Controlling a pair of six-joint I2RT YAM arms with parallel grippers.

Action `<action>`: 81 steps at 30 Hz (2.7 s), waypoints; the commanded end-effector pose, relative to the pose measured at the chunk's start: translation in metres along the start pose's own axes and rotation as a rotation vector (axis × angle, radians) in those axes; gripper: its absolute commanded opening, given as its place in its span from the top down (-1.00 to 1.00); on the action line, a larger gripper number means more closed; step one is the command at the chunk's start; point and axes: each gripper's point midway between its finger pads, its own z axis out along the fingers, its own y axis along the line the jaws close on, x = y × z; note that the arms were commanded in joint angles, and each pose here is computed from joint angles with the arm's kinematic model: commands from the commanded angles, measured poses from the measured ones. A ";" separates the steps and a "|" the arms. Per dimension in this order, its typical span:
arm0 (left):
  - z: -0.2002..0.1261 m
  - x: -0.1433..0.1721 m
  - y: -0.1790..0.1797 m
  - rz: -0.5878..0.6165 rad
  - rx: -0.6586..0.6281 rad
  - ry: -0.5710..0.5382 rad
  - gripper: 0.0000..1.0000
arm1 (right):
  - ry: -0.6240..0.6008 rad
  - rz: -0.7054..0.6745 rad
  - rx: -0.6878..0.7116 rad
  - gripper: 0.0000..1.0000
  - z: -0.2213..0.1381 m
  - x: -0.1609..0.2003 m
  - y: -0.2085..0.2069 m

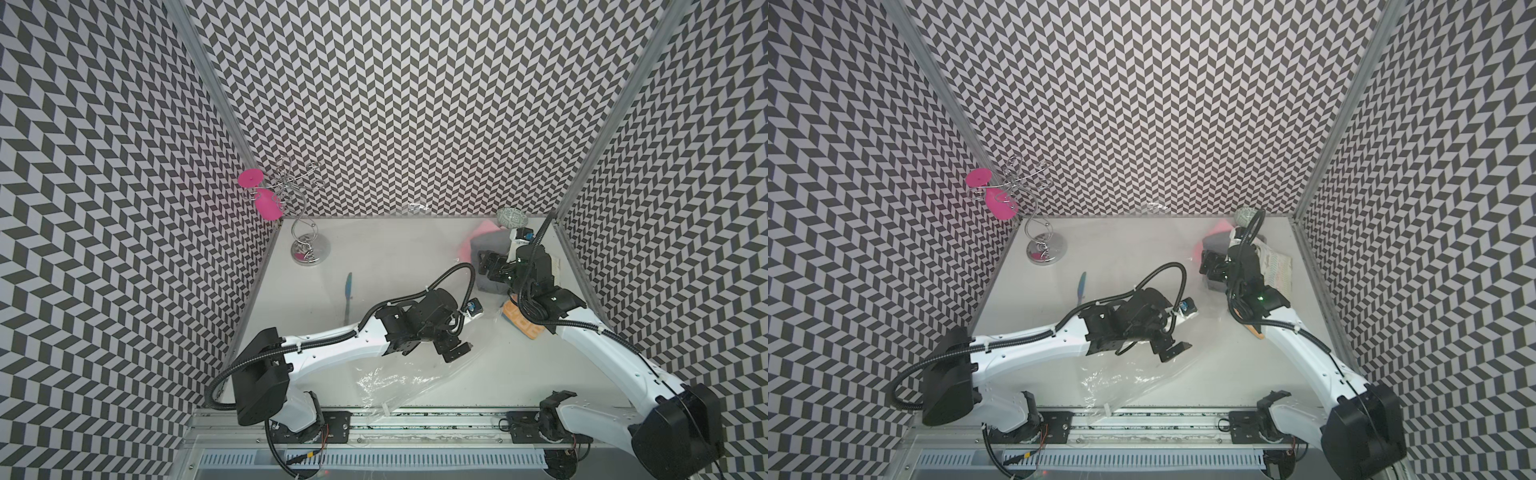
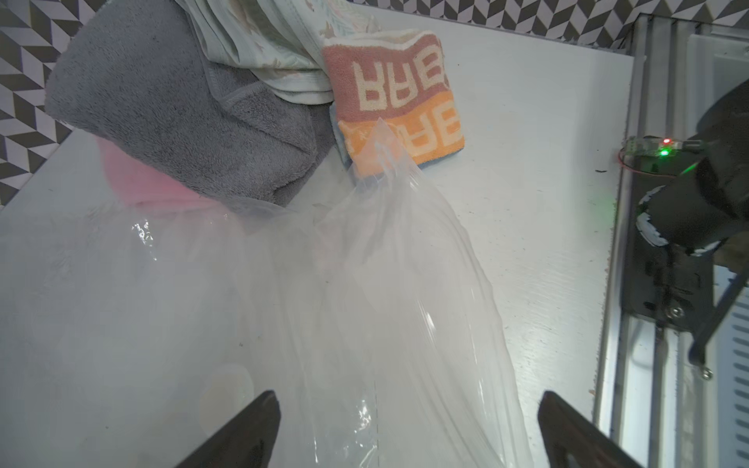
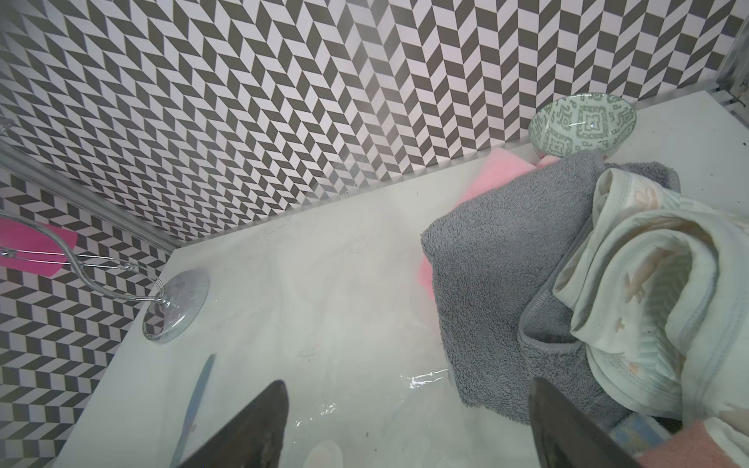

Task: Place the folded towel into the vacuum bag
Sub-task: Open the vacuum bag at the center of the board.

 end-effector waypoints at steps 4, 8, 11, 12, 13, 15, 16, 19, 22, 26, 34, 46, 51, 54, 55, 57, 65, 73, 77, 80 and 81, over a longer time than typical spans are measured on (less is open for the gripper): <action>0.032 0.027 0.004 0.044 -0.073 0.182 -1.00 | 0.014 0.034 -0.025 -0.82 0.005 0.002 -0.002; 0.044 0.054 0.013 0.073 -0.216 0.301 -0.99 | 0.027 0.042 -0.027 -0.81 0.006 0.006 -0.010; 0.042 0.065 0.021 0.059 -0.316 0.335 -0.85 | 0.034 0.055 -0.039 -0.81 0.006 0.008 -0.014; 0.041 0.067 0.023 0.047 -0.333 0.333 -0.72 | 0.037 0.059 -0.041 -0.81 0.006 0.009 -0.015; 0.039 0.065 0.027 0.033 -0.353 0.321 -0.54 | 0.038 0.065 -0.041 -0.81 0.005 0.010 -0.016; 0.036 0.057 0.029 0.012 -0.352 0.284 -0.21 | 0.043 0.067 -0.053 -0.81 0.004 0.011 -0.016; 0.036 0.051 0.029 -0.002 -0.337 0.262 -0.05 | 0.049 0.073 -0.056 -0.81 0.004 0.014 -0.017; 0.036 0.033 0.045 -0.072 -0.305 0.193 0.44 | 0.080 0.089 -0.105 -0.80 0.002 0.023 -0.011; 0.034 0.007 0.078 -0.176 -0.295 0.092 0.73 | 0.122 0.097 -0.138 -0.80 -0.001 0.034 -0.008; 0.035 -0.024 0.117 -0.257 -0.260 -0.035 1.00 | 0.165 0.037 -0.268 -0.77 -0.013 0.041 0.013; 0.036 -0.041 0.148 -0.370 -0.174 -0.131 1.00 | 0.178 -0.161 -0.568 -0.71 -0.056 0.058 0.071; 0.025 -0.056 0.142 -0.400 -0.122 -0.182 1.00 | 0.311 -0.207 -0.772 -0.64 -0.068 0.122 0.107; 0.020 -0.067 0.136 -0.416 -0.076 -0.220 1.00 | 0.321 -0.168 -0.785 -0.55 -0.052 0.128 0.114; 0.018 -0.074 0.133 -0.413 -0.057 -0.229 1.00 | 0.337 -0.163 -0.754 -0.49 -0.040 0.133 0.115; 0.017 -0.077 0.132 -0.414 -0.053 -0.236 1.00 | 0.344 -0.157 -0.730 -0.46 -0.034 0.135 0.112; 0.013 -0.081 0.133 -0.423 -0.055 -0.249 1.00 | 0.349 -0.147 -0.685 -0.37 -0.025 0.139 0.106; 0.009 -0.084 0.133 -0.445 -0.080 -0.281 1.00 | 0.349 -0.063 -0.569 0.47 -0.012 0.153 0.082; -0.020 -0.097 0.145 -0.443 -0.107 -0.348 -0.41 | 0.316 -0.052 -0.603 0.92 -0.013 0.144 0.088; -0.049 -0.081 0.153 -0.384 -0.202 -0.338 -0.64 | 0.277 0.007 -0.623 0.98 -0.010 0.130 0.094; -0.057 -0.059 0.139 -0.313 -0.211 -0.296 -0.67 | 0.272 0.031 -0.639 1.00 -0.006 0.121 0.099; -0.057 -0.050 0.131 -0.294 -0.205 -0.277 -0.67 | 0.268 0.048 -0.644 1.00 -0.005 0.117 0.099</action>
